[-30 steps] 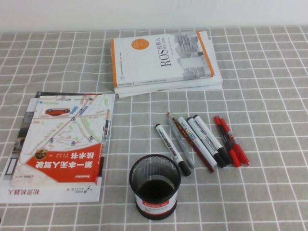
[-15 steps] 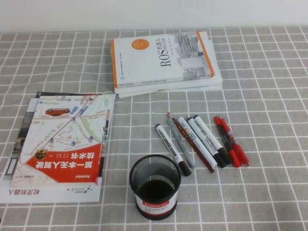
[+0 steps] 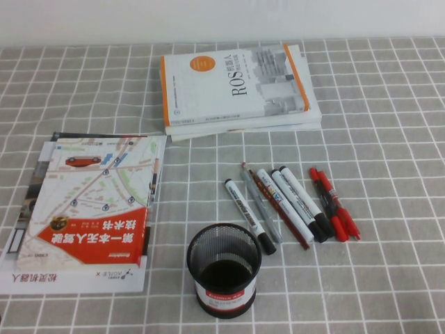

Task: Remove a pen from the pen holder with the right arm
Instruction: 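Take a marker out of the pen holder and lay it on the table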

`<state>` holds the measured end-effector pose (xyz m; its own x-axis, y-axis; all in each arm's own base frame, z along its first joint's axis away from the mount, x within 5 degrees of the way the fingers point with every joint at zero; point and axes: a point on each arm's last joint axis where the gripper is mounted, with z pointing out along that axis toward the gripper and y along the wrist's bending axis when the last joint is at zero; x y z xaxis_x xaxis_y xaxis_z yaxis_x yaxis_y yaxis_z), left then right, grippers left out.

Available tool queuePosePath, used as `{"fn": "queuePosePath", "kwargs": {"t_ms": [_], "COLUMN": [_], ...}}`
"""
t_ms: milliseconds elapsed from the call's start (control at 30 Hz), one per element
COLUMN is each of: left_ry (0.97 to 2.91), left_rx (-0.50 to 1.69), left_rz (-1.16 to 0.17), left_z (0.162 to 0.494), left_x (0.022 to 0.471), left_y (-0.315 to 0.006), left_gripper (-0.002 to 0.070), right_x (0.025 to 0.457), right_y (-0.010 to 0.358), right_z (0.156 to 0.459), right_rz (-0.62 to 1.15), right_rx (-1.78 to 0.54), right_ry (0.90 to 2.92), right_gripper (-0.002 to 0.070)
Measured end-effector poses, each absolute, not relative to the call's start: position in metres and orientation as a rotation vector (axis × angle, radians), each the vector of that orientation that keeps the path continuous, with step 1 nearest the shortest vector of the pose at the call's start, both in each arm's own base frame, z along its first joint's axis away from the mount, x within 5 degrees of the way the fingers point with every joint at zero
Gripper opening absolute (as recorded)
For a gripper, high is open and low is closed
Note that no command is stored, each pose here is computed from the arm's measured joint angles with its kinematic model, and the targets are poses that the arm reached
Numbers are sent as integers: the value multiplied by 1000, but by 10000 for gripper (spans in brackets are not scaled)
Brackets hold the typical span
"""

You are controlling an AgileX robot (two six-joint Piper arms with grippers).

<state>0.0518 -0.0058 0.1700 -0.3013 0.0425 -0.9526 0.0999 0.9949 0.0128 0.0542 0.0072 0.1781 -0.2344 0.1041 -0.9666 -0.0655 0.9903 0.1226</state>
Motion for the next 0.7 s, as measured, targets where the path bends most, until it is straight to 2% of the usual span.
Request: {"fn": "queuePosePath", "kwargs": {"t_ms": [133,700], "left_ry": [1877,1877], "left_rx": [103,103], "left_rz": [-57,-57], "left_z": [170,170], "left_x": [52,52], "left_y": [-6,-6], "left_gripper": [-4,-4], "right_x": [53,52], "right_y": [8,8], "right_z": [171,171], "right_rz": [146,141], "right_rx": [8,3], "right_ry": [1871,1879], "right_gripper": [-12,-12]}}
